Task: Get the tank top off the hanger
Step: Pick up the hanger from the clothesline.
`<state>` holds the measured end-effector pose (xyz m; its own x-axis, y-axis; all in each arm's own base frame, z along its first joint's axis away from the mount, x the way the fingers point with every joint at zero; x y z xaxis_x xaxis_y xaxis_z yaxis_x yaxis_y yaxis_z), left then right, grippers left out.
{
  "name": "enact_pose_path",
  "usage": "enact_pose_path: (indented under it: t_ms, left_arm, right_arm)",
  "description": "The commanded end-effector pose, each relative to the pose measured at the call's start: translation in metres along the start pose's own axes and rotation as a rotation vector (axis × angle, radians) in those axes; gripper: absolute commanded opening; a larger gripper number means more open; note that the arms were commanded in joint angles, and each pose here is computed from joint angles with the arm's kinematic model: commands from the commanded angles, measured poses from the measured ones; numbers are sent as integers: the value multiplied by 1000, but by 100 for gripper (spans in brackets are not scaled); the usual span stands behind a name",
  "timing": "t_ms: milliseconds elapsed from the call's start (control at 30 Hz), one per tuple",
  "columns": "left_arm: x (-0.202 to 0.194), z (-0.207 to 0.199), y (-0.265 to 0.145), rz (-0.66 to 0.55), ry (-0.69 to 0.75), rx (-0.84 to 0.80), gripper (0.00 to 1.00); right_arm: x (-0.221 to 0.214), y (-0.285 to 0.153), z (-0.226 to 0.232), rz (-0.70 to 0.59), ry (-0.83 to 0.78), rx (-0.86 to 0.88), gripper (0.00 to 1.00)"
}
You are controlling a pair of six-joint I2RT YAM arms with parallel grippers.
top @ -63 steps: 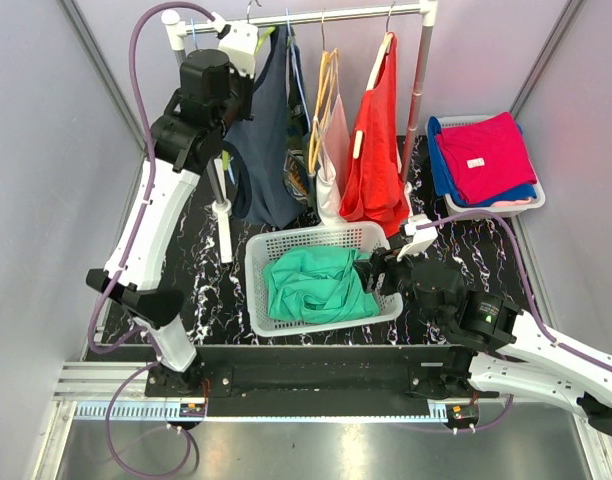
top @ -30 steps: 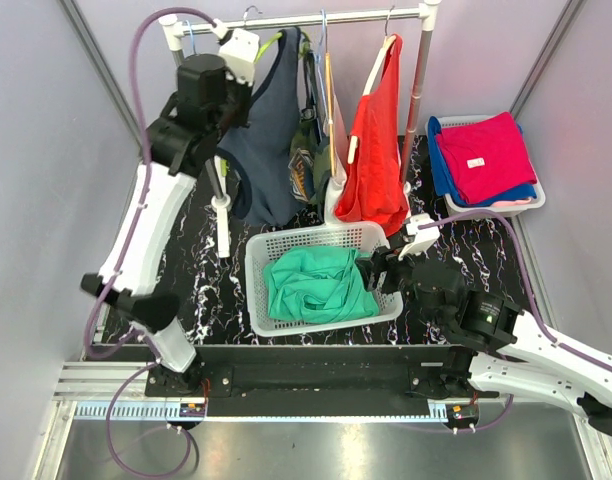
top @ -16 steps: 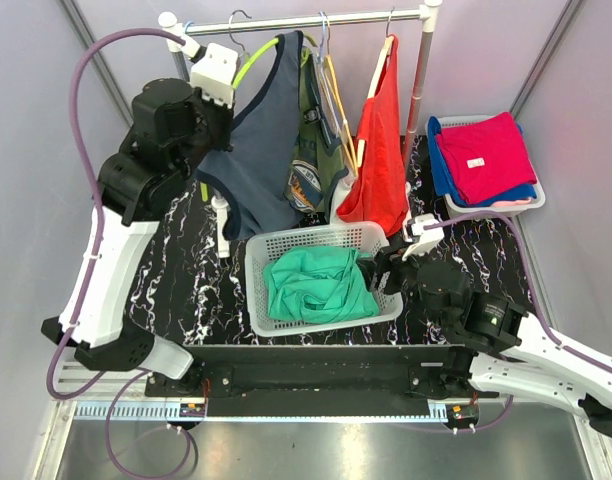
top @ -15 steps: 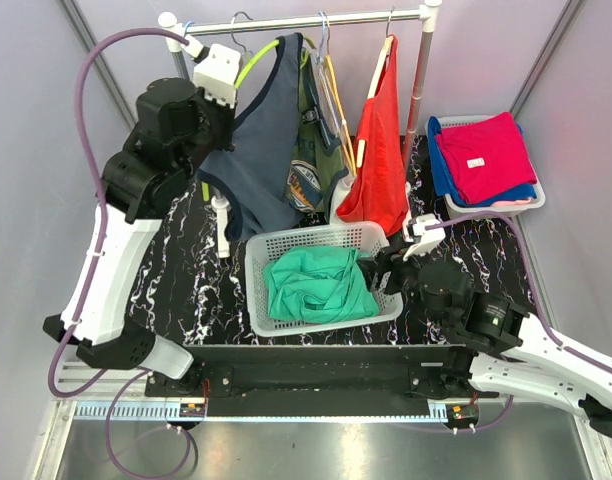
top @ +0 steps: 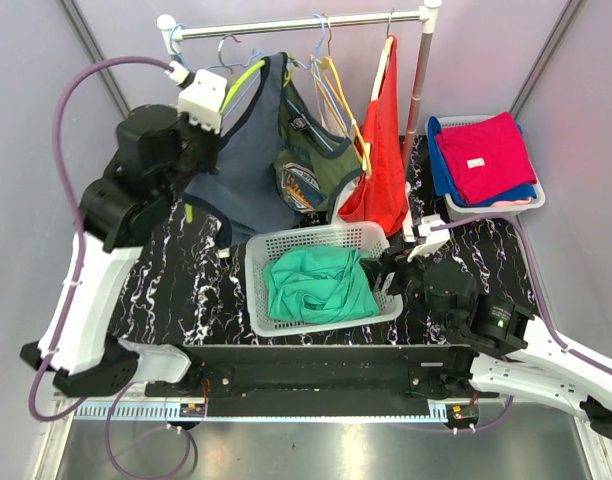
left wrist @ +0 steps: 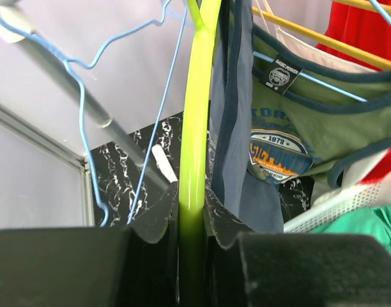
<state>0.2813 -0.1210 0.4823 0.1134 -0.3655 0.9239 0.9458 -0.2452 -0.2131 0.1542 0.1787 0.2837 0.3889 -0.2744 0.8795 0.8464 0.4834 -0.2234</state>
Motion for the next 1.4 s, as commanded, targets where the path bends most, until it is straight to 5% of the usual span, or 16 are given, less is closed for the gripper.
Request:
enact_pose_path:
  t_ms: [0,600,767,1000,1200,1367]
  left_arm:
    - [26,22,-47,-160,-21,56,0]
    - [49,26,-79,-269,-45,-3,0]
    - [93,31,-128,-491,-39,-103,0]
    - [148,24,-198,-978,40,-248,0]
    - [188,30,-236,-1181,18,-307,0]
    - [199,30,-243,-1220,-6,-337,0]
  right_arm:
    - [15,-3,5,-37,27,7,71]
    - [20,-13,-1,-51,53,0,71]
    - [21,-12,-1,-54,50,-7,71]
    - [21,-12,-1,-65,58,-7,73]
    - [24,-17,-4,-83,69,-2,76]
    - [28,-21,-5,-100,82,11,77]
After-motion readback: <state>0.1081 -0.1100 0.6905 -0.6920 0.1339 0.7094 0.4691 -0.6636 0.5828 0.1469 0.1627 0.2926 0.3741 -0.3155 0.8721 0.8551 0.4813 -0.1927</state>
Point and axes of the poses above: each gripper's point midway between its finger pads, its own y axis out along the fingers, its own z axis along the line the jaws close on, x = y × z, the point moved 4 cm from there along -y, back along the fingers, and after that the axes turned 5 degrees about y, right-handed, at the moved point
